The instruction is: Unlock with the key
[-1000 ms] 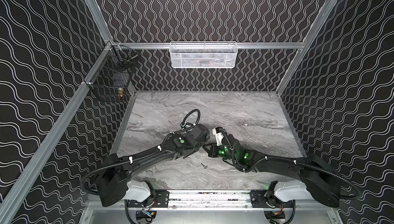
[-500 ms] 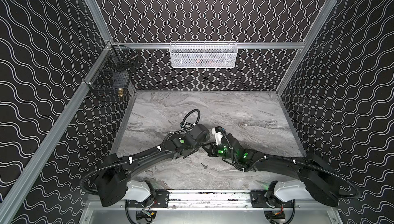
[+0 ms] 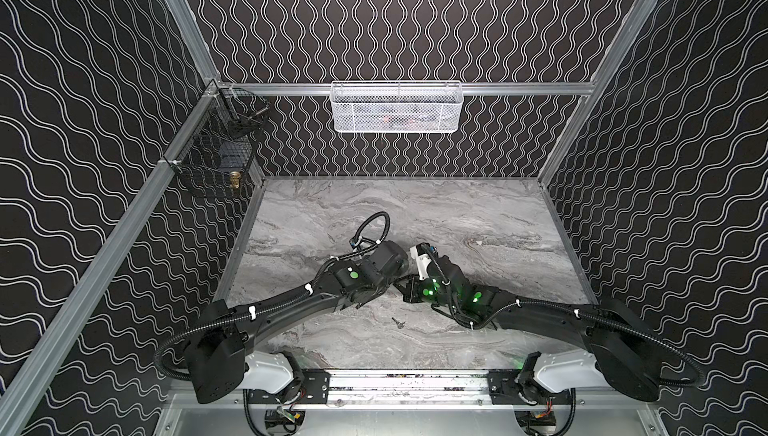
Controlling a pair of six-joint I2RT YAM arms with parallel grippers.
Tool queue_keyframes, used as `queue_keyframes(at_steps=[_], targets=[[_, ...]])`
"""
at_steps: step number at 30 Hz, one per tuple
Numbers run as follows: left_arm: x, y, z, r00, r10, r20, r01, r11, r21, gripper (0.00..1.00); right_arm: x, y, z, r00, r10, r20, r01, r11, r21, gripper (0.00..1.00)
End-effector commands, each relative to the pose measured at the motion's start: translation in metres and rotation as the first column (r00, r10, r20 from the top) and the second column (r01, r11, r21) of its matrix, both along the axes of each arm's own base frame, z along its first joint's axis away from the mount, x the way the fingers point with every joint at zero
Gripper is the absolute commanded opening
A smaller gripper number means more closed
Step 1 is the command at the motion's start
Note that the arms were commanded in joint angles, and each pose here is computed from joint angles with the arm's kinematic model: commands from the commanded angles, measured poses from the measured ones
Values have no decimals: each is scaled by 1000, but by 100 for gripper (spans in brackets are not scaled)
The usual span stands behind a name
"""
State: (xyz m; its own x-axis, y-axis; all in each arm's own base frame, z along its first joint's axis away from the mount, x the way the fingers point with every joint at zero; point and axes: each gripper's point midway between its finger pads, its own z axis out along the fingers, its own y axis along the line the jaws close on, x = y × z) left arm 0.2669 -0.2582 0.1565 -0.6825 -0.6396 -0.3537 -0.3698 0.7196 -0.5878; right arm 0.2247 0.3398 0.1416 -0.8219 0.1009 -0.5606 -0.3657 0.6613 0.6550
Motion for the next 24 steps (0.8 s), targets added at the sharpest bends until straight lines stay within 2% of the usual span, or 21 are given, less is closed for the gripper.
queue_keyframes(at_steps=[1, 6, 13, 20, 24], targets=[[-5, 16, -12, 1000, 12, -24, -10, 997, 81, 0, 6, -2, 14, 999, -10, 45, 10, 1000, 0, 0], [-8, 23, -18, 999, 29, -37, -25, 995, 98, 0, 6, -9, 17, 998, -16, 53, 16, 1000, -14, 0], [-9, 20, -15, 999, 31, -34, -29, 998, 63, 0, 7, -10, 22, 998, -13, 56, 15, 999, -39, 0], [-5, 15, -7, 998, 56, -33, -57, 998, -35, 0, -4, -13, 7, 1000, 12, -10, -13, 998, -64, 0], [-4, 20, -4, 995, 98, -36, -100, 992, -80, 0, -8, -10, 3, 999, 17, -39, -19, 999, -39, 0]])
